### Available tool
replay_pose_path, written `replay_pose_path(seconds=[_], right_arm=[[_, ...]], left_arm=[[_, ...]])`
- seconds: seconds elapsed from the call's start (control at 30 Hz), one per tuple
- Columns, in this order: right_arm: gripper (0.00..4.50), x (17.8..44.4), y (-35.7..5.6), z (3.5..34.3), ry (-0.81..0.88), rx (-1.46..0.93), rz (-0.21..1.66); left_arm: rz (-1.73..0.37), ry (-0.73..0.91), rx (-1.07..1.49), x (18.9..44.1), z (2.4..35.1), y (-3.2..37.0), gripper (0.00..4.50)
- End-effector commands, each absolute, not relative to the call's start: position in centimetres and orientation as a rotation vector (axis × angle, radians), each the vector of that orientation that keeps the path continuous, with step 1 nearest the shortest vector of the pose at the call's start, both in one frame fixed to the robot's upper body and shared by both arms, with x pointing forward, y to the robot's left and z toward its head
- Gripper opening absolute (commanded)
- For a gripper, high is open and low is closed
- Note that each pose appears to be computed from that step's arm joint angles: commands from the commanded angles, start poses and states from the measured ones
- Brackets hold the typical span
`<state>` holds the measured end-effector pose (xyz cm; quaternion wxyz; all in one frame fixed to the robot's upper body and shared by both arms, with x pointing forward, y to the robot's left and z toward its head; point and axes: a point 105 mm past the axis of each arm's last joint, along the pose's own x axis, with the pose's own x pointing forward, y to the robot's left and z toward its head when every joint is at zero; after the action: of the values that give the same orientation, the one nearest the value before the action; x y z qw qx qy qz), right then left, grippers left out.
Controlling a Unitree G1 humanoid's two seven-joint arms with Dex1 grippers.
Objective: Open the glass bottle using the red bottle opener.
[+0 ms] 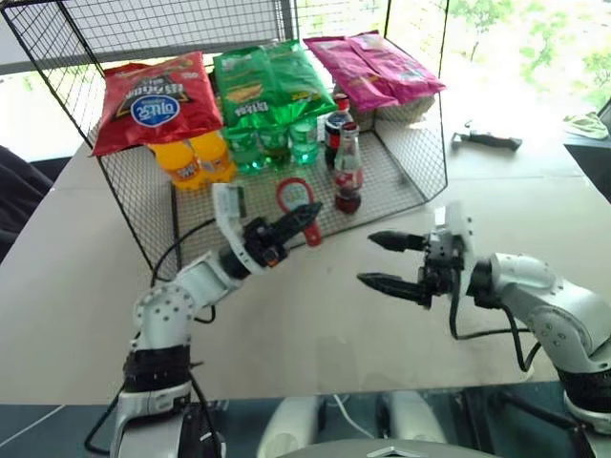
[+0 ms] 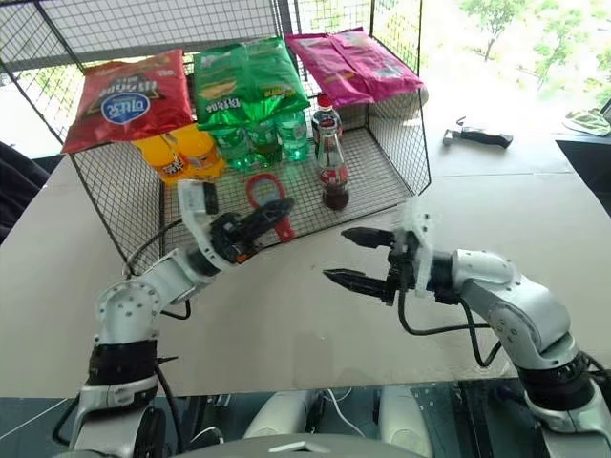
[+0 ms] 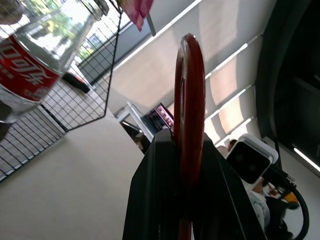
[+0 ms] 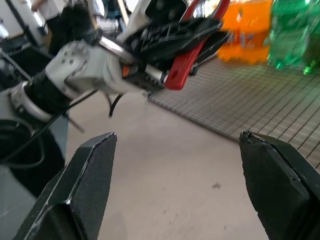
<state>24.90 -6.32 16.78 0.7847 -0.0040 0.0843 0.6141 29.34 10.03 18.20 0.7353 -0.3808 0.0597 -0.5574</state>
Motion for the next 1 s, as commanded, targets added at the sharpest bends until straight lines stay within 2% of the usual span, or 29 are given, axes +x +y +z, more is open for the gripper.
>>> replay_pose_path(seconds=[0.03,0.27,0.53,0.57,0.6,0.8,1.0], right_arm=[[3.94,24.0,-5.0,16.9,0.331,0.032,1.392],[3.94,23.9,-3.0,17.0,0.466,0.117,1.456],[3.94,24.1,-1.5,18.6,0.452,0.243,1.484],[3.39,24.2,-1.4,18.7,0.449,0.251,1.478],[3.13,24.4,-1.5,18.7,0.449,0.260,1.470],[0.15,24.7,-1.7,18.6,0.465,0.272,1.451],[0.07,24.9,-2.0,18.5,0.471,0.283,1.440]], left_arm=[[-1.361,0.183,-0.809,28.8,18.3,8.3,0.05],[-1.482,0.213,-0.799,28.1,18.0,6.2,0.05],[-1.465,0.202,-0.837,27.9,17.0,5.8,0.05],[-1.457,0.204,-0.841,27.8,16.8,5.8,0.00],[-1.451,0.204,-0.845,27.7,16.6,6.0,0.00],[-1.445,0.202,-0.848,27.1,16.2,6.5,0.00],[-1.464,0.225,-0.846,26.7,16.0,7.1,0.00]])
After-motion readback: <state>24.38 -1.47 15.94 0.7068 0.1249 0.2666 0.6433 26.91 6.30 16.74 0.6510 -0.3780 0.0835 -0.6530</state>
